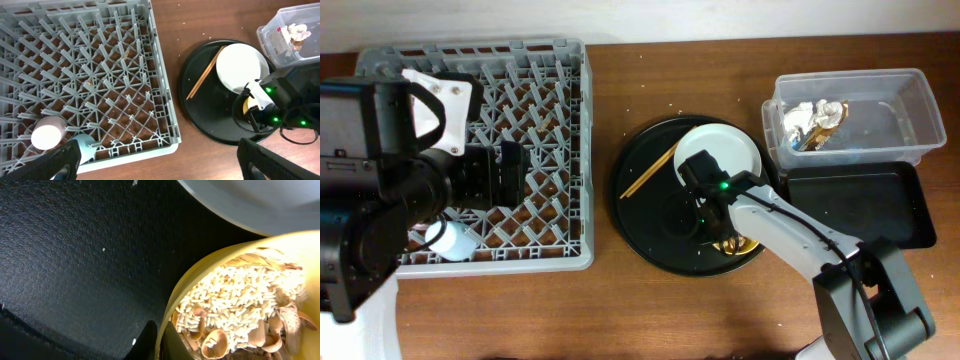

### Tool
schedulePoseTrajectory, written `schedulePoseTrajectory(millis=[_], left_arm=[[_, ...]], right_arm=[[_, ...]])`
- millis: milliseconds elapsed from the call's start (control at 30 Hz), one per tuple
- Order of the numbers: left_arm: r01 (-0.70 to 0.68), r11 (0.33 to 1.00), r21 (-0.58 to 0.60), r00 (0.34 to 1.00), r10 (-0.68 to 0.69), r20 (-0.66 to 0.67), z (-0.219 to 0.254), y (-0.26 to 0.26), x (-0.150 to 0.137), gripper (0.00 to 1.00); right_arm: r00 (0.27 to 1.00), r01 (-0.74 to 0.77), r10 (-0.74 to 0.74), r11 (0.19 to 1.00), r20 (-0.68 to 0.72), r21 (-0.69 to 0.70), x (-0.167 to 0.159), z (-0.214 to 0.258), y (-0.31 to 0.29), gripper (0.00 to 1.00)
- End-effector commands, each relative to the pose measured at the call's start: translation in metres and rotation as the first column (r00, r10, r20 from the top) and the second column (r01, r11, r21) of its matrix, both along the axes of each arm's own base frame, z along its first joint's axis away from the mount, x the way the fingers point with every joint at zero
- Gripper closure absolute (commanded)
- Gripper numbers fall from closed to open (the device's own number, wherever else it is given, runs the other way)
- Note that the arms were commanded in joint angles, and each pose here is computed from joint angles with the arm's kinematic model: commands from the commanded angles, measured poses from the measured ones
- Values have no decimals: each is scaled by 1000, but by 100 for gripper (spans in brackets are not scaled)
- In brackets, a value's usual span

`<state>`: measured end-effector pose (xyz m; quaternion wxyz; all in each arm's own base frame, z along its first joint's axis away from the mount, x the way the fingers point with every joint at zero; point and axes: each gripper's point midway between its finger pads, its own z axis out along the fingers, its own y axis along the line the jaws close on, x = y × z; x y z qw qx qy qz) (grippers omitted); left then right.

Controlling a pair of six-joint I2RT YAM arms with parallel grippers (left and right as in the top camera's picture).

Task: Sort waste into correct bins and load items into the dishwasher rack
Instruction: 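Grasp the yellow bowl of food scraps with the right gripper, then tip the yellow bowl over the black tray to dump the scraps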

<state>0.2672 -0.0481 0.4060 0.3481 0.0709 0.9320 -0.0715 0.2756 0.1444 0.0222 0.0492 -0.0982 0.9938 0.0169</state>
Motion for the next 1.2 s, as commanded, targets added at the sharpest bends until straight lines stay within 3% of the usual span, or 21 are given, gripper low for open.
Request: schedulePoseTrajectory(millis=[0,67,167,267,367,533,600,700,867,1000,1033,1067,1133,1167], left_arm=[[-9,1000,-1,1000,9,2,1,0,-1,1],[-9,1000,-1,1000,9,2,1,0,-1,1],[-9,1000,-1,1000,9,2,1,0,-1,1],[-9,1000,-1,1000,9,2,1,0,-1,1],[-9,1000,-1,1000,9,2,1,0,-1,1],[-9,1000,-1,1000,9,2,1,0,-1,1],[-9,1000,-1,1000,9,2,1,0,-1,1],[-9,1000,-1,1000,9,2,1,0,-1,1],[-9,1000,-1,1000,9,2,1,0,-1,1],[-9,1000,-1,1000,9,2,1,0,-1,1],[-9,1000,-1,1000,9,2,1,0,-1,1],[-9,1000,-1,1000,9,2,1,0,-1,1],[-9,1000,-1,1000,9,2,1,0,-1,1],[-9,1000,-1,1000,9,2,1,0,-1,1]], right_arm=[[1000,25,-24,995,-13,99,-2,22,13,96],[998,39,-49,970,34,241,5,66,22,96],[967,138,-221,871,125,471,28,140,-13,96],[904,252,-402,772,142,583,47,164,-77,96],[827,370,-548,699,126,612,60,155,-146,96],[803,282,-578,585,146,760,76,142,-205,96],[823,141,-541,489,172,861,75,141,-210,96],[779,-50,-581,320,237,946,67,167,-231,95],[720,-47,-658,268,219,962,54,176,-259,95],[722,-49,-648,302,243,952,53,171,-258,96],[725,-45,-659,248,203,968,50,177,-254,96],[725,-55,-641,310,251,949,50,170,-255,96],[728,-1,-668,227,157,974,49,171,-255,96],[727,-17,-661,251,184,968,49,170,-255,96]])
